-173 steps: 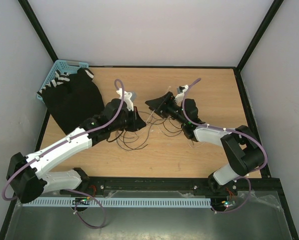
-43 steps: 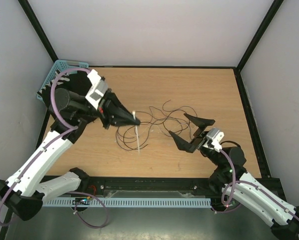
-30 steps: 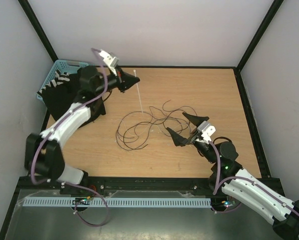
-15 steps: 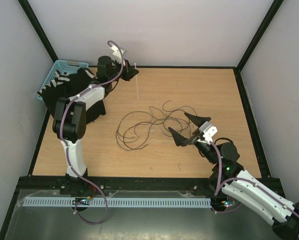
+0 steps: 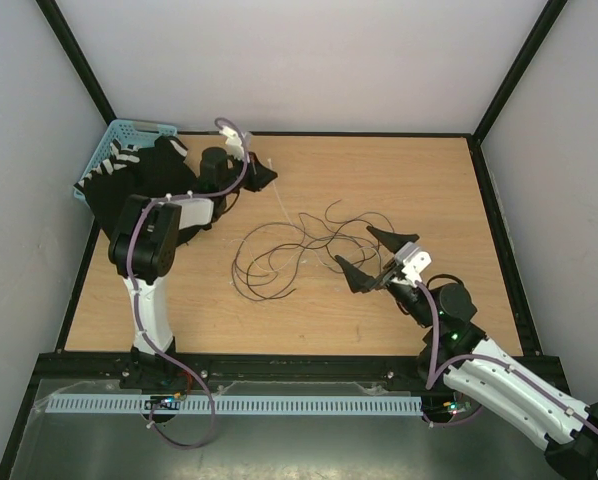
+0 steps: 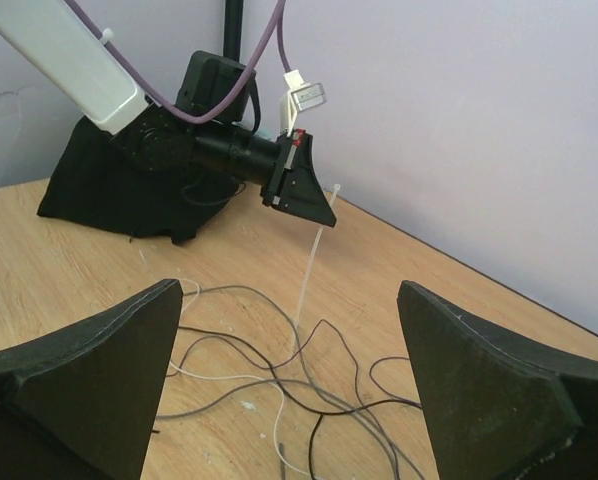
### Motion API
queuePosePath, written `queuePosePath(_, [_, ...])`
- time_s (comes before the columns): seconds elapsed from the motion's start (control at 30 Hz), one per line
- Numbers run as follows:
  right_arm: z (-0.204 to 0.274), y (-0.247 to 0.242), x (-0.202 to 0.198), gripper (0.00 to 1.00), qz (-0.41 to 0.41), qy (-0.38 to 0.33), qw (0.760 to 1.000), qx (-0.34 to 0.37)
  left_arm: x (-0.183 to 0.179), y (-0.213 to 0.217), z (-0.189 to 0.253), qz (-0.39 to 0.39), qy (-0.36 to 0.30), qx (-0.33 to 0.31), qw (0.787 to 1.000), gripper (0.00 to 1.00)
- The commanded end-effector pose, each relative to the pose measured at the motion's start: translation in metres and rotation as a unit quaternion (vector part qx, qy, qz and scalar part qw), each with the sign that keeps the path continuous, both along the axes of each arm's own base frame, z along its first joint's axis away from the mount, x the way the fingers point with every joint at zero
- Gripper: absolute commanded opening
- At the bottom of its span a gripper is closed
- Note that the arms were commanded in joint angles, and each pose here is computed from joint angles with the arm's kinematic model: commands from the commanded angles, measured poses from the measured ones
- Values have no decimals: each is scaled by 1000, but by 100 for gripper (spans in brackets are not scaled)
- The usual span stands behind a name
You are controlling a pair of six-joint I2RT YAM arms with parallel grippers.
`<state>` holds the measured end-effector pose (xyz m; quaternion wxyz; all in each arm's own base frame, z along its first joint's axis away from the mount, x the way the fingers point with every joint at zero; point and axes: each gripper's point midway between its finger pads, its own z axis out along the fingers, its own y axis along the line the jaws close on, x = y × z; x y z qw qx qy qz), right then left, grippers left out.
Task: Zip-tie the wires
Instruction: Tie the cable at the center of the board.
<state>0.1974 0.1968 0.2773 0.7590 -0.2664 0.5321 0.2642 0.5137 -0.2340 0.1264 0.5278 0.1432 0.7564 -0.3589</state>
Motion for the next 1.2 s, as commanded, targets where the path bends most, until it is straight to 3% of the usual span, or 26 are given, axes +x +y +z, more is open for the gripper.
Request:
queuePosePath(0.0, [2,8,1,99,12,6,1000,-17,-8,-10,20,6,-39,-46,998,0])
queuePosePath(0.17, [-13,21,6,99,25,42,997,-55,-28,-22,2,-16,-28,-29,999,0])
queuePosePath(0.63, [-40,32,10,99,41,77,994,-69,-84,-44,-23,-79,-9,-5,997,0])
queuePosePath(1.03, [-53,37,8,100,52,94,991,-76,-117,-65,-19,-120,7,-21,993,0])
queuePosePath(1.17, [-67,39,3,93,65,125,987,-82,-132,-69,-19,-137,13,-23,990,0])
